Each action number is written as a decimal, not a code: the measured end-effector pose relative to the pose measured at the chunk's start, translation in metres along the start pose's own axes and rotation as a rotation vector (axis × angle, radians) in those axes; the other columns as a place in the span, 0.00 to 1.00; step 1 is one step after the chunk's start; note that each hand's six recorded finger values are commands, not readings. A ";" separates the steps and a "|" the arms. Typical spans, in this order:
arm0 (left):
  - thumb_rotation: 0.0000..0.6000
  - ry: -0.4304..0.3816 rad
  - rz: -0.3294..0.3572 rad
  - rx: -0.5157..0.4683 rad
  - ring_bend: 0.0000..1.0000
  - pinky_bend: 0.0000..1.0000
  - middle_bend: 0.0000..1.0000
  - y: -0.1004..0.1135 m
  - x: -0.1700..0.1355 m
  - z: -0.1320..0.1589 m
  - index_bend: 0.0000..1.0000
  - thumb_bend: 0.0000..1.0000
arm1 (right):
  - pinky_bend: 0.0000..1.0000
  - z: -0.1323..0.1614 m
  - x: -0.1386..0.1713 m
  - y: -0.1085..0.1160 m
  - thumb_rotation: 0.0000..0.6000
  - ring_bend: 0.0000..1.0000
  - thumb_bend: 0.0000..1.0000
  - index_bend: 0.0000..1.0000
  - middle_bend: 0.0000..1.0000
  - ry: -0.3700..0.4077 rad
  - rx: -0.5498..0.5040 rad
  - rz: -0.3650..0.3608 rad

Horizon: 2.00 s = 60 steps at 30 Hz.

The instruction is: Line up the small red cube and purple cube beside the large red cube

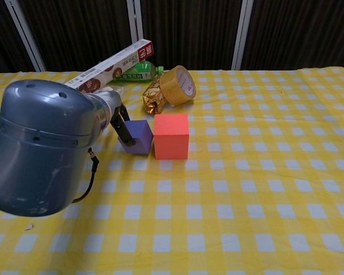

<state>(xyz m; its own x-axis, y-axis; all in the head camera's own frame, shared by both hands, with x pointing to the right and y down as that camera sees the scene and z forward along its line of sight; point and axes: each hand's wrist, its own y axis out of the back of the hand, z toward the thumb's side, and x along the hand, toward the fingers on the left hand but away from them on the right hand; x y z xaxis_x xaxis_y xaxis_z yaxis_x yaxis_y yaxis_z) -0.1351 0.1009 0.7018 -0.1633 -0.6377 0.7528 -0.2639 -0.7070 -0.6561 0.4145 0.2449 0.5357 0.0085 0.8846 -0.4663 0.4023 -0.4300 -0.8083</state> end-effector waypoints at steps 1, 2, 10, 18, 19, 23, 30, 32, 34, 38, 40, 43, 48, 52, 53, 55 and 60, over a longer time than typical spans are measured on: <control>1.00 0.003 -0.002 -0.003 0.00 0.00 0.00 0.000 0.001 0.000 0.39 0.36 | 0.00 0.000 0.000 0.000 1.00 0.00 0.31 0.00 0.00 0.000 0.000 0.000; 1.00 0.005 -0.005 -0.006 0.00 0.00 0.00 0.000 0.001 0.000 0.39 0.36 | 0.00 0.000 0.000 0.000 1.00 0.00 0.31 0.00 0.00 0.000 0.000 0.000; 1.00 0.011 -0.008 0.015 0.00 0.00 0.00 0.000 0.003 0.003 0.38 0.36 | 0.00 0.000 0.000 0.000 1.00 0.00 0.31 0.00 0.00 0.002 -0.002 -0.001; 1.00 0.020 -0.024 0.033 0.00 0.00 0.00 -0.003 0.003 0.004 0.28 0.34 | 0.00 0.001 0.000 0.001 1.00 0.00 0.31 0.00 0.00 0.007 -0.006 -0.006; 1.00 0.021 -0.027 0.037 0.00 0.00 0.00 -0.003 0.003 0.003 0.26 0.33 | 0.00 0.001 0.000 0.001 1.00 0.00 0.31 0.00 0.00 0.007 -0.007 -0.006; 1.00 0.018 -0.022 0.039 0.00 0.00 0.00 -0.002 0.003 0.002 0.22 0.31 | 0.00 0.001 0.000 0.001 1.00 0.00 0.31 0.00 0.00 0.008 -0.006 -0.007; 1.00 0.010 -0.008 0.025 0.00 0.00 0.00 0.002 0.003 -0.001 0.20 0.30 | 0.00 0.001 0.000 0.002 1.00 0.00 0.31 0.00 0.00 0.009 -0.006 -0.008; 1.00 0.004 -0.007 0.027 0.00 0.00 0.00 0.004 0.001 -0.002 0.20 0.30 | 0.00 0.001 0.001 0.002 1.00 0.00 0.31 0.00 0.00 0.009 -0.006 -0.009; 1.00 -0.007 -0.010 0.034 0.00 0.00 0.00 0.005 -0.001 -0.003 0.20 0.30 | 0.00 0.001 0.001 0.002 1.00 0.00 0.31 0.00 0.00 0.010 -0.005 -0.010; 1.00 -0.045 -0.014 0.061 0.00 0.00 0.00 0.009 -0.008 -0.007 0.18 0.34 | 0.00 0.001 0.001 0.002 1.00 0.00 0.31 0.00 0.00 0.011 -0.002 -0.009; 1.00 -0.074 -0.013 0.082 0.00 0.00 0.00 0.013 -0.013 -0.011 0.17 0.41 | 0.00 0.002 0.001 0.002 1.00 0.00 0.31 0.00 0.00 0.012 -0.002 -0.010; 1.00 -0.126 -0.013 0.120 0.00 0.00 0.00 0.019 -0.021 -0.017 0.16 0.51 | 0.00 0.002 0.001 0.001 1.00 0.00 0.31 0.00 0.00 0.012 -0.001 -0.010; 1.00 -0.216 -0.024 0.206 0.00 0.00 0.00 0.027 -0.036 -0.033 0.15 0.60 | 0.00 0.002 0.001 0.001 1.00 0.00 0.31 0.00 0.00 0.014 0.002 -0.012; 1.00 -0.300 -0.034 0.317 0.00 0.00 0.00 0.031 -0.049 -0.052 0.15 0.61 | 0.00 0.003 0.001 0.001 1.00 0.00 0.31 0.00 0.00 0.014 0.002 -0.013; 1.00 -0.319 -0.037 0.343 0.00 0.00 0.00 0.030 -0.051 -0.056 0.15 0.61 | 0.00 0.003 0.001 0.001 1.00 0.00 0.31 0.00 0.00 0.014 0.003 -0.014; 1.00 -0.360 -0.039 0.405 0.00 0.00 0.00 0.029 -0.055 -0.064 0.15 0.61 | 0.00 0.003 0.001 0.001 1.00 0.00 0.31 0.00 0.00 0.014 0.004 -0.016; 1.00 -0.464 0.004 0.514 0.00 0.00 0.00 0.031 -0.063 -0.066 0.14 0.61 | 0.00 0.003 0.001 0.001 1.00 0.00 0.31 0.00 0.00 0.017 0.004 -0.017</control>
<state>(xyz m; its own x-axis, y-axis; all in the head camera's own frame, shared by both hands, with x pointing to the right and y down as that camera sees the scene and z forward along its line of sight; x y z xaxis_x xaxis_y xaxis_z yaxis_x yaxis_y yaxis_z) -0.1961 0.1396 0.6379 0.2904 -0.6243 0.7252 0.2383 -0.6868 -0.6866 0.4116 0.2448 0.5336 0.0171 0.8946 -0.4466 0.3986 -0.4158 -0.8175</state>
